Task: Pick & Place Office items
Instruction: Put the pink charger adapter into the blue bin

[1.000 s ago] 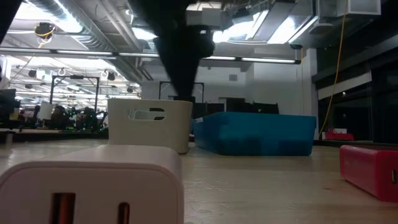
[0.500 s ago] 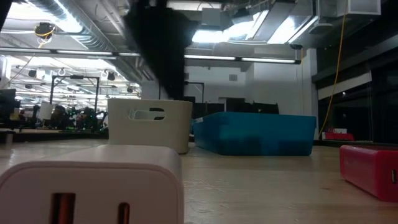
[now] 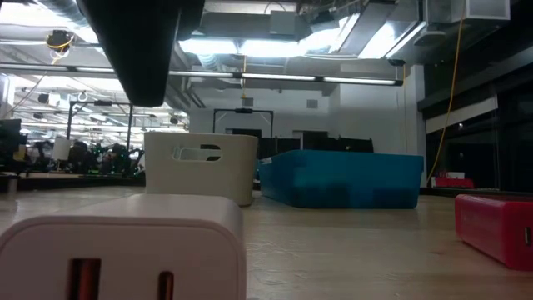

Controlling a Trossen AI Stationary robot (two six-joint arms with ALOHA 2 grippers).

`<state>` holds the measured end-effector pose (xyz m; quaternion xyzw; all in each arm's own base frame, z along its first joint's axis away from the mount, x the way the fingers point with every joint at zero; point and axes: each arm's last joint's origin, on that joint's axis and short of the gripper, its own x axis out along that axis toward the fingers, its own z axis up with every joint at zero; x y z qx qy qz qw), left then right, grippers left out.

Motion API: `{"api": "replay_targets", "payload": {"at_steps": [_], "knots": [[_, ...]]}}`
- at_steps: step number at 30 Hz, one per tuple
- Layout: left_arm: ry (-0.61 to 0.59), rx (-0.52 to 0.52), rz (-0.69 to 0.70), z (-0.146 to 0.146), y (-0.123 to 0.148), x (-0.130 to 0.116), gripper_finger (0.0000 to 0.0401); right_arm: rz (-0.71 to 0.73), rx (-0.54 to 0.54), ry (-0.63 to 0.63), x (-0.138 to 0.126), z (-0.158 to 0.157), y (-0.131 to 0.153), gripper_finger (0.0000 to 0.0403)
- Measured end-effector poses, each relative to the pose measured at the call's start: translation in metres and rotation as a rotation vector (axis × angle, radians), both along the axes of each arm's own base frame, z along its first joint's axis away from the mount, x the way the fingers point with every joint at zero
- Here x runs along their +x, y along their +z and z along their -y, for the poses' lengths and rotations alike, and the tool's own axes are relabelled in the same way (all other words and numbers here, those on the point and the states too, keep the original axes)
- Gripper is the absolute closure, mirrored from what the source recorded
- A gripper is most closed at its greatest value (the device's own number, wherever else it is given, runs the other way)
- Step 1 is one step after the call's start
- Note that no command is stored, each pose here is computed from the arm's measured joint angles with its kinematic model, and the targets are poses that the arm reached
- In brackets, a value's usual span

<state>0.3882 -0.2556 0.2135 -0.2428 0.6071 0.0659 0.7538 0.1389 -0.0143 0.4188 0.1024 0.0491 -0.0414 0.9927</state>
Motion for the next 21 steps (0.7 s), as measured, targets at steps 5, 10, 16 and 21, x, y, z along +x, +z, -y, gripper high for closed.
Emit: {"api": "replay_targets", "payload": {"at_steps": [5, 10, 16, 21], "knots": [[0.006, -0.041, -0.001, 0.001, -0.003, 0.002, 0.0066, 0.0, -0.002, 0.015, 0.0, 0.0, 0.0, 0.0119], [0.004, -0.07, 0.002, 0.004, -0.016, 0.007, 0.0055, 0.001, 0.002, 0.062, 0.0, -0.002, 0.0, 0.0119], [-0.024, -0.034, -0.022, 0.008, -0.036, 0.009, 0.0054, 0.001, 0.002, 0.062, 0.0, -0.002, 0.0, 0.0119], [-0.004, 0.038, -0.023, 0.004, -0.041, 0.009, 0.0055, -0.001, 0.003, 0.061, 0.0, -0.002, 0.0, 0.0119]]}}
